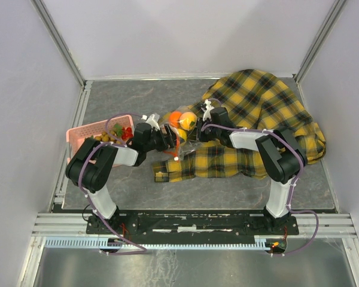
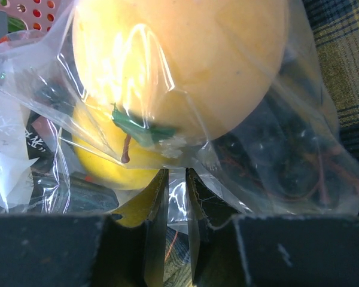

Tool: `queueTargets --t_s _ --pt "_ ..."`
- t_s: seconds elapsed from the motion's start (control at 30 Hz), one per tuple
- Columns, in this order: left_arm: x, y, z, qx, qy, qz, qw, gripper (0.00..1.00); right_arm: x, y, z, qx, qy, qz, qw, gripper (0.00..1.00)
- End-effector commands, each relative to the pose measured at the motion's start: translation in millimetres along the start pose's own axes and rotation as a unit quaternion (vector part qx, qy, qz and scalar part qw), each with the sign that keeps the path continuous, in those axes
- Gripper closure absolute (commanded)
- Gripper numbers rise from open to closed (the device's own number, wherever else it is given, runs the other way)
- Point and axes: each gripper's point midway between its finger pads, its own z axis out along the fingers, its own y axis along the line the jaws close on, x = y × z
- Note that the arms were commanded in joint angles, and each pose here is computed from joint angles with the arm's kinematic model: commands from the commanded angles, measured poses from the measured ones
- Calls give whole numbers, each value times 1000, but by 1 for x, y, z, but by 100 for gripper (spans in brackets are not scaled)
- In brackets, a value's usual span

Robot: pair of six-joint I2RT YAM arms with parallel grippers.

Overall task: Open the zip-top bag and remove the fake food
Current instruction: Pick up the fake fruit from the zipper food storage bag.

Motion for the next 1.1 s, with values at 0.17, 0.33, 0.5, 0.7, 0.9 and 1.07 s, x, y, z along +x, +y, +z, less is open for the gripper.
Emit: queueTargets --t_s 0.17,0.33,0.5,0.7,0.9,1.07 --pt "-37 -24 -4 24 -70 49 996 9 -41 32 -28 -28 -84 -70 994 73" --pt "-37 -22 -2 23 -68 47 996 9 -64 51 -42 -49 -130 -88 986 72" --pt "-36 -22 -1 23 -65 42 997 9 -76 61 -34 -58 -127 -86 986 73" --pt "-38 -25 -1 29 -66 42 997 9 -75 56 -12 -52 -90 -89 991 74" --pt "-37 -25 4 32 -62 42 997 9 -64 48 -1 -30 -59 -96 993 77" --pt "-37 -26 6 40 -64 37 996 9 -38 34 7 -7 -21 -101 995 78"
